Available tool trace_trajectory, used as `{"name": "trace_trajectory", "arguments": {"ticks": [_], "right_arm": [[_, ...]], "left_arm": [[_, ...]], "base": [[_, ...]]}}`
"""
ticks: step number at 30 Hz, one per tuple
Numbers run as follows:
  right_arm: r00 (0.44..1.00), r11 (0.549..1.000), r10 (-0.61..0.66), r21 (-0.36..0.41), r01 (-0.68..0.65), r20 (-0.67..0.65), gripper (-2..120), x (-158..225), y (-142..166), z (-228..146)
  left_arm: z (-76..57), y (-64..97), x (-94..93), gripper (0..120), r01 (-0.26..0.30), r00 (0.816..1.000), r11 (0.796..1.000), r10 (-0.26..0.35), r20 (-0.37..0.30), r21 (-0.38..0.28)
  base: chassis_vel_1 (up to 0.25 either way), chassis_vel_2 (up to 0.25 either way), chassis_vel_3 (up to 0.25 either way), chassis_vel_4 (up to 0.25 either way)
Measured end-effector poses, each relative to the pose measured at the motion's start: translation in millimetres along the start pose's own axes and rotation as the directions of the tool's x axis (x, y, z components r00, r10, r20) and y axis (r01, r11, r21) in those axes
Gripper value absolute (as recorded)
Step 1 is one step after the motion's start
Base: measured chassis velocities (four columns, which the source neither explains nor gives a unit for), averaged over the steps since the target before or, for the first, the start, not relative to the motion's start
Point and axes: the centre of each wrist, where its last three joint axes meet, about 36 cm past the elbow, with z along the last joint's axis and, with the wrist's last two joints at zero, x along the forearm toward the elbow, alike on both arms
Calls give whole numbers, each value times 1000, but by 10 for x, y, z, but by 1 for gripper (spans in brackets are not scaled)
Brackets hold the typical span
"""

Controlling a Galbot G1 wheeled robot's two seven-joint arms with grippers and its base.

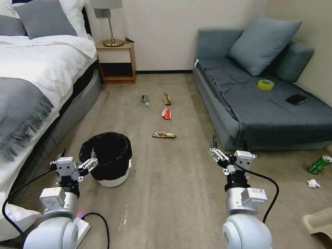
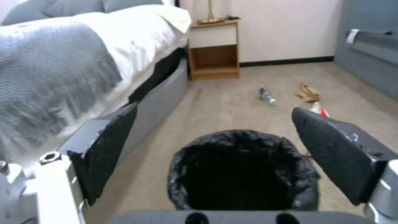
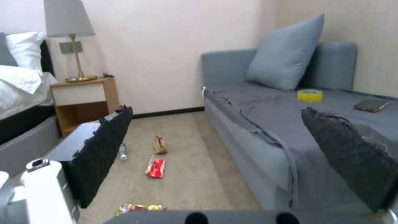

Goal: Pick up the trash bin, then pick up the garbage on the floor and place it into the trash bin.

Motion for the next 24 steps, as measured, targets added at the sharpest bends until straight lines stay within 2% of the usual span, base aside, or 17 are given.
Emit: {"name": "trace_trajectory", "arguments": {"ticks": [7, 13, 18, 24], "right_arm": [[1000, 1000, 1, -4, -1, -1, 100, 2, 6, -1], [1000, 1000, 2, -8, -2, -1, 100, 2, 17, -2], [1000, 1000, 2, -9, -2, -2, 100, -3, 27, 7], [1000, 1000, 3, -15, -3, -6, 100, -15, 54, 25]], "left_arm": [[89, 179, -69, 100, 28, 999, 1000, -28, -18, -8], [197, 346, -159, 100, 57, 997, 998, -56, -47, 25], [224, 412, -194, 100, 69, 996, 997, -66, -60, 41], [249, 527, -322, 100, 101, 991, 993, -95, -95, 63]], "base": [[0, 0, 0, 0], [0, 0, 0, 0], [0, 0, 0, 0], [0, 0, 0, 0]]}}
